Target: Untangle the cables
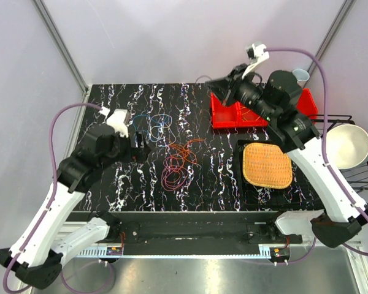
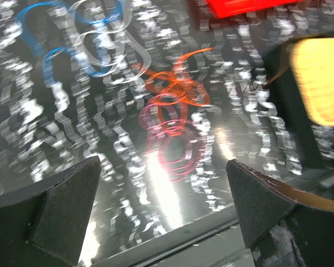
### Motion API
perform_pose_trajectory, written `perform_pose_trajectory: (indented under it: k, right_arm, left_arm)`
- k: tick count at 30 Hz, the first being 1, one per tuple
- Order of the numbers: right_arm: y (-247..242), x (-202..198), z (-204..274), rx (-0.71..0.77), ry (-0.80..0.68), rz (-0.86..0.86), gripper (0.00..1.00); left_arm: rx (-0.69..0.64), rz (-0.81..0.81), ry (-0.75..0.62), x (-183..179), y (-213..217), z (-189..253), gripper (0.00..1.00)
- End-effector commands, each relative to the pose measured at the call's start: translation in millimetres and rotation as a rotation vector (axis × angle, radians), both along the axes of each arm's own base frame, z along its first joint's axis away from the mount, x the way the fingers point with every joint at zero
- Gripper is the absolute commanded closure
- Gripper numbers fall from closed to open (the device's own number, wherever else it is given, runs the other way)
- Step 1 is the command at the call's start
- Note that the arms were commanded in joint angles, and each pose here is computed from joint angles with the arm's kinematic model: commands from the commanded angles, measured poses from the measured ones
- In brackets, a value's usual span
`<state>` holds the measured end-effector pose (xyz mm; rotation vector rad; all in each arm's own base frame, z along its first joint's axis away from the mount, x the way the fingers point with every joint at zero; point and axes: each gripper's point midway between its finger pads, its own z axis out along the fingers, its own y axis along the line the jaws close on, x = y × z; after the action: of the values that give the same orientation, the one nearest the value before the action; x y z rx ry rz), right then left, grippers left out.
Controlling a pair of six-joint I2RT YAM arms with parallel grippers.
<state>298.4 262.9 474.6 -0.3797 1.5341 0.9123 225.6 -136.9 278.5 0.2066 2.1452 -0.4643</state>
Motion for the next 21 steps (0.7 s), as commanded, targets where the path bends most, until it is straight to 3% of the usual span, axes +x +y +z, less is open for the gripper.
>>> perform_pose_trajectory:
  k: [1,8,15,21]
  right_arm:
    - [-12,8,62,0.046,-0.115,-0.085,1.00]
    - [-18,14,127,0.067,-0.232,-0.133,1.00]
    - [-29,14,182,0.076,-0.348,-0.185,1.00]
    - [-32,45,161,-0.010,-0.329,-0.288,1.00]
  left_arm:
    - [0.116,0.131,-0.008,-1,35,-29,0.01]
    - [0.099,0.159,0.007,-9,40,-57,0.01]
    - [0.081,0.147,-0.011,-10,38,-58,0.01]
    - [0.087,0.191,-0.014,-14,47,-56,0.01]
